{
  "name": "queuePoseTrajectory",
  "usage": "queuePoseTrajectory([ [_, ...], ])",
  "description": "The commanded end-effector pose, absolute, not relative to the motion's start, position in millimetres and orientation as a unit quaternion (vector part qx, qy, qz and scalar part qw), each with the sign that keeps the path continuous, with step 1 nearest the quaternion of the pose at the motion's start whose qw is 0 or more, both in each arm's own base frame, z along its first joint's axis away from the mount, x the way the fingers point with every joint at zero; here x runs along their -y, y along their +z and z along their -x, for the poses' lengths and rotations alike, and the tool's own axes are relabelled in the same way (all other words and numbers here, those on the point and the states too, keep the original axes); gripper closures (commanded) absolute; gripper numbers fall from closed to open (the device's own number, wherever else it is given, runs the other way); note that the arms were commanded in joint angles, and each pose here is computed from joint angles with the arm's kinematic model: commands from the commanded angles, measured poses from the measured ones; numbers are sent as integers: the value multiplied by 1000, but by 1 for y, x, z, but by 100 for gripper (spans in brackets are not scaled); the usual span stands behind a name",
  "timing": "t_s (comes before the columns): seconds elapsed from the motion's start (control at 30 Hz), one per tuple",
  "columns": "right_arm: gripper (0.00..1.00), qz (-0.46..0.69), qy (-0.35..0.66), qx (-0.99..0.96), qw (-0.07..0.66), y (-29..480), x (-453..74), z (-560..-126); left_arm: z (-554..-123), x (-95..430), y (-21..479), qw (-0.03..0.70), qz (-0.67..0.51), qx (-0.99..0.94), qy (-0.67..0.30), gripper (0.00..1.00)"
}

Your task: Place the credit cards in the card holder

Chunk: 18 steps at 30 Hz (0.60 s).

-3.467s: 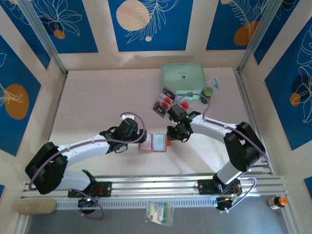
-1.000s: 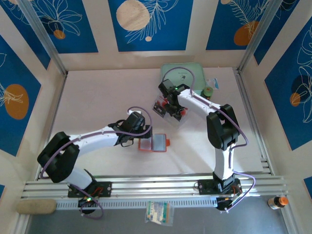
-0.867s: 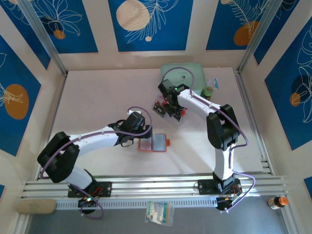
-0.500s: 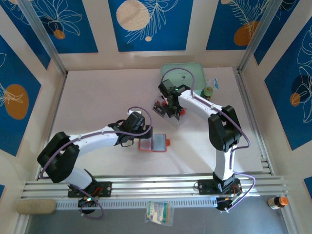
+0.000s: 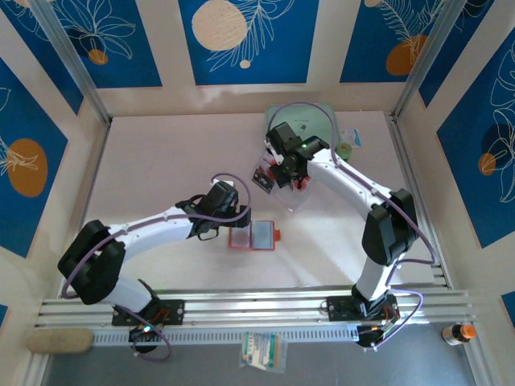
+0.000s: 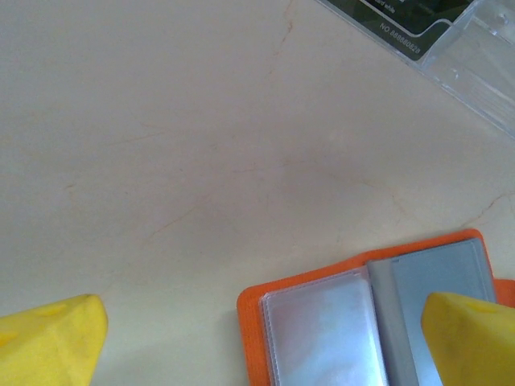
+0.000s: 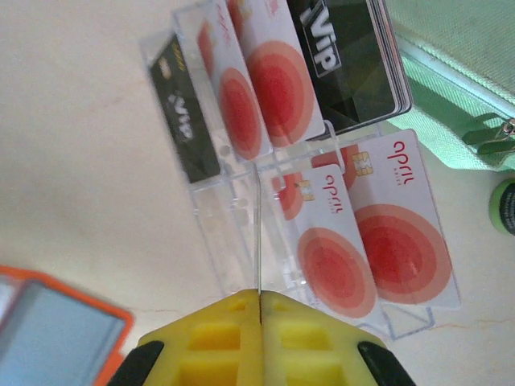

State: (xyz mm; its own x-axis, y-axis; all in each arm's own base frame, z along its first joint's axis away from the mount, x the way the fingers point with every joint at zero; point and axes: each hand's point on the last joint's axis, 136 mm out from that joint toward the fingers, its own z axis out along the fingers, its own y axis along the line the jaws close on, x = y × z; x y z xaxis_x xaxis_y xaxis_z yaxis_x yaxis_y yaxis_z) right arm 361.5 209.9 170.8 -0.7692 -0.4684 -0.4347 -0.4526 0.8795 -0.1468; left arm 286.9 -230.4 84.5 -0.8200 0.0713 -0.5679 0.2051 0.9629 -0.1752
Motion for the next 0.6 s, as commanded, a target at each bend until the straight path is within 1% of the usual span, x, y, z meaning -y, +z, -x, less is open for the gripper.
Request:
queuePoseTrajectory([
  [0.0, 100, 205, 76, -941, 257, 200, -226, -341, -289, 226, 96, 292, -96, -946, -100, 0],
  [0.17, 100, 134, 234, -927, 262, 211, -250, -315, -287, 219, 96, 286, -120, -948, -73, 0],
  [0.33, 100, 57, 360, -900, 239, 192, -264, -289, -281, 213, 89, 277, -130, -950, -60, 0],
  [0.43, 100, 19, 400, -887, 232, 174, -266, -279, -276, 211, 81, 270, -131, -952, -59, 0],
  [0.57, 100, -14, 416, -881, 226, 150, -262, -267, -271, 208, 69, 258, -134, -955, -54, 0],
])
